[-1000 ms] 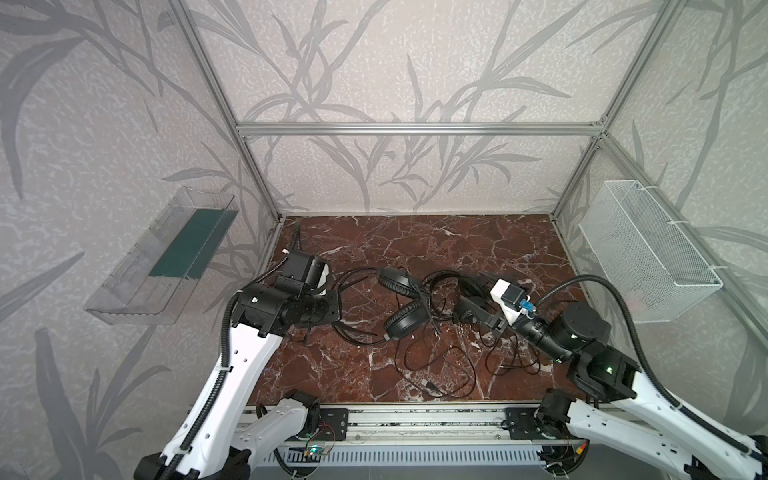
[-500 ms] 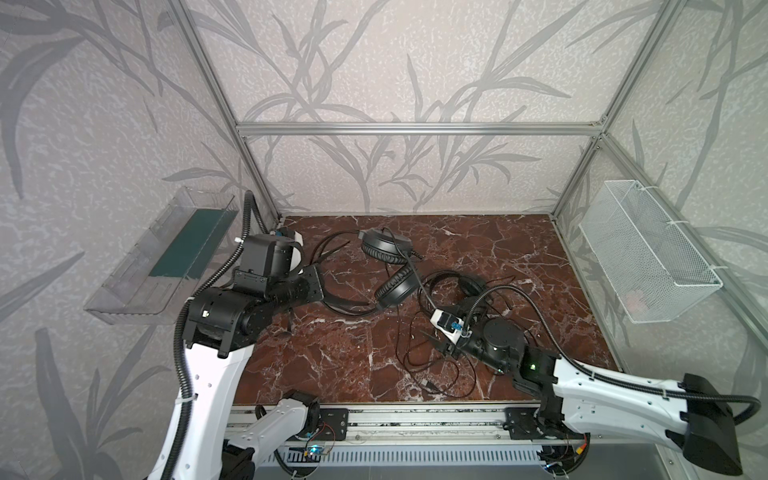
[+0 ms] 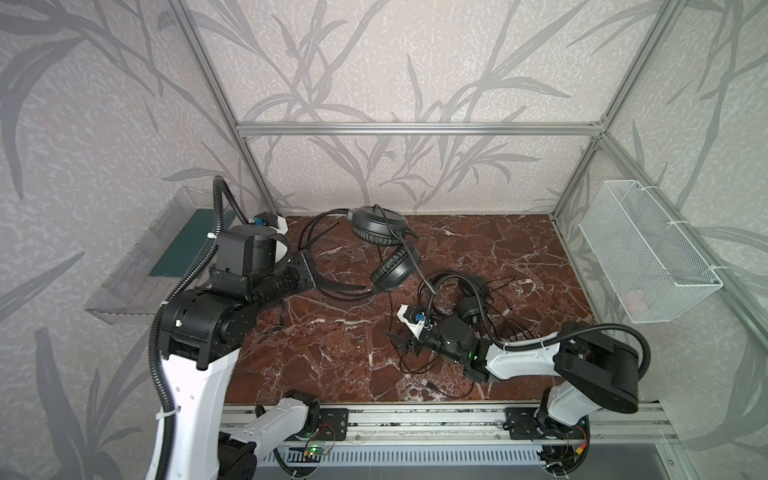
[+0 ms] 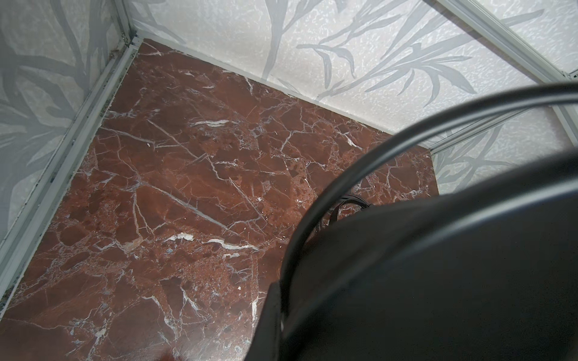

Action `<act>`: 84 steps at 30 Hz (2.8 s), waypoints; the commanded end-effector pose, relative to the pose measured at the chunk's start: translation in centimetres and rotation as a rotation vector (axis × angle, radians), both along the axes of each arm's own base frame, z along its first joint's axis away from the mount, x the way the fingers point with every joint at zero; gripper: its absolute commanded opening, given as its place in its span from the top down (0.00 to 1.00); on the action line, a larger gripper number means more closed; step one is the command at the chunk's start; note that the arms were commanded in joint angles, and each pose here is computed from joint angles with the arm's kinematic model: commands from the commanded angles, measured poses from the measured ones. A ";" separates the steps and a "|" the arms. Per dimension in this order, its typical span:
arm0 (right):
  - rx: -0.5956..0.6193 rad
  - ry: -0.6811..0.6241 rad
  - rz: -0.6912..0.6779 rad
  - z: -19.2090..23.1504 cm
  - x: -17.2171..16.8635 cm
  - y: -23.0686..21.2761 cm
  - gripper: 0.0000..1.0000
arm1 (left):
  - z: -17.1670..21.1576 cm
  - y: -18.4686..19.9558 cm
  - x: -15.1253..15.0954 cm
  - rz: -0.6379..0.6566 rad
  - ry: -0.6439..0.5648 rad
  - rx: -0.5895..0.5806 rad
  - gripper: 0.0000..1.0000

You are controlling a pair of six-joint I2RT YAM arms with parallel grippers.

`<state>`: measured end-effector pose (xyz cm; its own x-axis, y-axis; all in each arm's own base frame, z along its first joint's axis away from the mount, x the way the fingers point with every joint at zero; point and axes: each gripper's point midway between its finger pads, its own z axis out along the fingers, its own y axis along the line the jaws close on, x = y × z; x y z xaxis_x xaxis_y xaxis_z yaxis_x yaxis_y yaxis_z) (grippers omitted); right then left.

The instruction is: Wrap the headphones

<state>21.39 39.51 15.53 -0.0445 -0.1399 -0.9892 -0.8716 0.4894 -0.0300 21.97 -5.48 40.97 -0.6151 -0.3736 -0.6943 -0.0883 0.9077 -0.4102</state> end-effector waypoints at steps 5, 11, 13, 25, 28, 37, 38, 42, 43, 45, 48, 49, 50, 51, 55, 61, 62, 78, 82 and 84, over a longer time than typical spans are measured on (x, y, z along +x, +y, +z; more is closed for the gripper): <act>0.125 0.017 0.030 1.5 -0.1 1.4 0.37 | 3.5 0.5 0.4 0.055 -0.124 -0.053 1.00; 0.063 0.101 0.069 -2.4 -0.7 2.5 0.66 | 3.2 0.9 1.1 0.094 -0.126 -0.055 1.00; 0.048 0.110 0.073 -3.0 -1.2 2.6 0.81 | 3.0 1.3 1.5 0.118 -0.124 -0.042 1.00; -0.487 -0.158 0.332 4.1 -13.8 2.8 1.00 | -7.6 1.9 8.0 0.192 0.143 0.131 1.00; -0.506 -0.252 0.317 8.7 -13.8 1.3 1.00 | -10.0 1.4 8.6 0.163 0.188 0.151 1.00; -0.620 -0.583 0.124 17.6 -8.4 -0.8 1.00 | -19.2 -1.0 6.7 0.043 0.380 0.201 1.00; -0.625 -0.592 0.096 18.1 -7.4 -0.9 1.00 | -19.9 -1.4 6.3 0.025 0.393 0.198 1.00; -0.646 -0.662 -0.053 20.2 -3.0 -1.6 1.00 | -22.1 -1.4 4.5 -0.010 0.429 0.207 1.00; -0.652 -0.691 -0.097 20.9 -2.0 -1.8 1.00 | -22.5 -1.3 4.1 -0.013 0.437 0.212 1.00; -0.666 -0.722 -0.143 21.8 -0.5 -2.1 1.00 | -23.1 -1.3 3.5 -0.026 0.448 0.214 1.00; -0.690 -0.787 -0.190 22.6 1.3 -1.8 0.98 | -23.7 -1.4 2.7 -0.047 0.455 0.207 1.00; -0.697 -0.818 -0.214 23.0 1.8 -1.5 0.97 | -23.8 -1.6 2.5 -0.058 0.458 0.202 1.00; -0.708 -0.845 -0.228 23.2 2.3 -1.3 0.95 | -23.9 -1.7 2.3 -0.068 0.459 0.198 1.00; -0.719 -0.864 -0.237 23.2 2.7 -1.0 0.94 | -24.0 -1.9 2.2 -0.078 0.459 0.194 1.00; -0.688 -0.902 -0.327 24.8 4.9 -0.9 0.85 | -24.3 -2.3 1.5 -0.122 0.466 0.189 1.00; -0.495 -0.789 -0.395 27.3 8.5 -2.4 0.77 | -24.3 -2.8 0.1 -0.163 0.452 0.168 1.00; -0.464 -0.775 -0.390 27.6 8.9 -2.5 0.75 | -24.2 -3.2 -0.2 -0.184 0.447 0.151 1.00; -0.120 -0.511 -0.375 29.6 12.9 -4.3 0.50 | -22.6 -3.1 -1.2 -0.185 0.389 0.158 1.00; -0.038 -0.451 -0.082 28.5 7.6 -2.3 0.83 | -21.3 -1.0 -0.9 -0.086 0.345 0.219 1.00; -0.021 -0.441 0.005 28.0 5.2 -1.8 0.90 | -20.9 -0.3 -0.7 -0.048 0.338 0.240 1.00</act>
